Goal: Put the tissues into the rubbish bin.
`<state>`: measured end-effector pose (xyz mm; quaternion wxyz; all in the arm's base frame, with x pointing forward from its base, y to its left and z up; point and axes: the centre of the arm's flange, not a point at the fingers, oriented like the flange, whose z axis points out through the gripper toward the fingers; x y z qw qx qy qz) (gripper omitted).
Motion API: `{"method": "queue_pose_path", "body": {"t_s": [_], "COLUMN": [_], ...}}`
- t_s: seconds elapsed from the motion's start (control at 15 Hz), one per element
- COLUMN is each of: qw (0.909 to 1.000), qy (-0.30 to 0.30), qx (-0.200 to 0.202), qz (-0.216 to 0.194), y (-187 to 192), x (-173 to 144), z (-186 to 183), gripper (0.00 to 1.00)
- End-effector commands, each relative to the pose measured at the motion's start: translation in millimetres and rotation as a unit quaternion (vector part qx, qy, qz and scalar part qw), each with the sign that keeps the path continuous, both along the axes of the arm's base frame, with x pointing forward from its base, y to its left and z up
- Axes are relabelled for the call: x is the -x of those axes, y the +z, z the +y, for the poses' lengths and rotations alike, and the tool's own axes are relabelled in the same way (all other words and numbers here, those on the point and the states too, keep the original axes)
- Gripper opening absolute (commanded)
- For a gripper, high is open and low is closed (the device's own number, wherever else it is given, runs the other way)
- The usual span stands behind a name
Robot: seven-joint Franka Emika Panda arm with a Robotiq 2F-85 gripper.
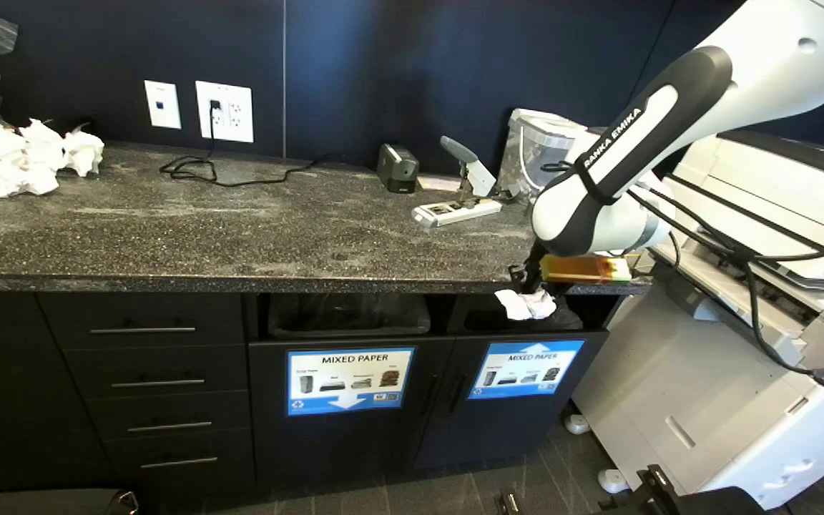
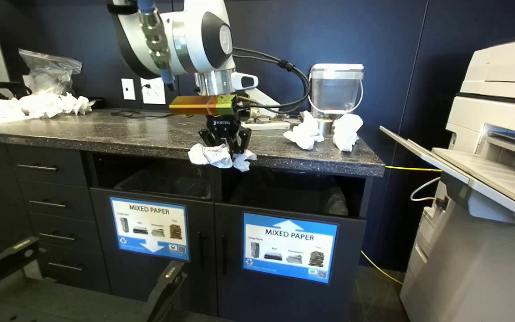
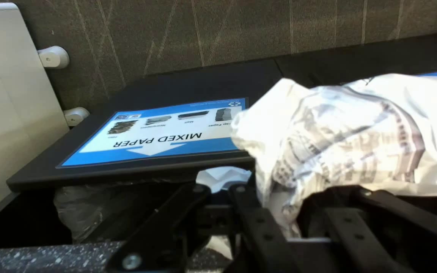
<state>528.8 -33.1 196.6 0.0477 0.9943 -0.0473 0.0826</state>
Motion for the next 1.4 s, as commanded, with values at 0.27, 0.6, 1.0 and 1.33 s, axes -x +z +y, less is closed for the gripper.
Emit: {"method": "queue_pose_path", "body": {"t_s": [0.27,0.6,1.0,1.33], "qw": [0.9965,0.9898,0.9722,0.9601], "qy": [-0.025,-0.052,-0.105,-0.108], "qx": [-0.01,-0.011,0.029,0.021], "qz": [-0.078,-0.133,-0.207,-0.257], "y": [-65,-106,-159,-188], "x": [25,23,20,-9], "z": [5,-3,-15,-29], "gripper": [0.11,0.11,0.12,0.12]}}
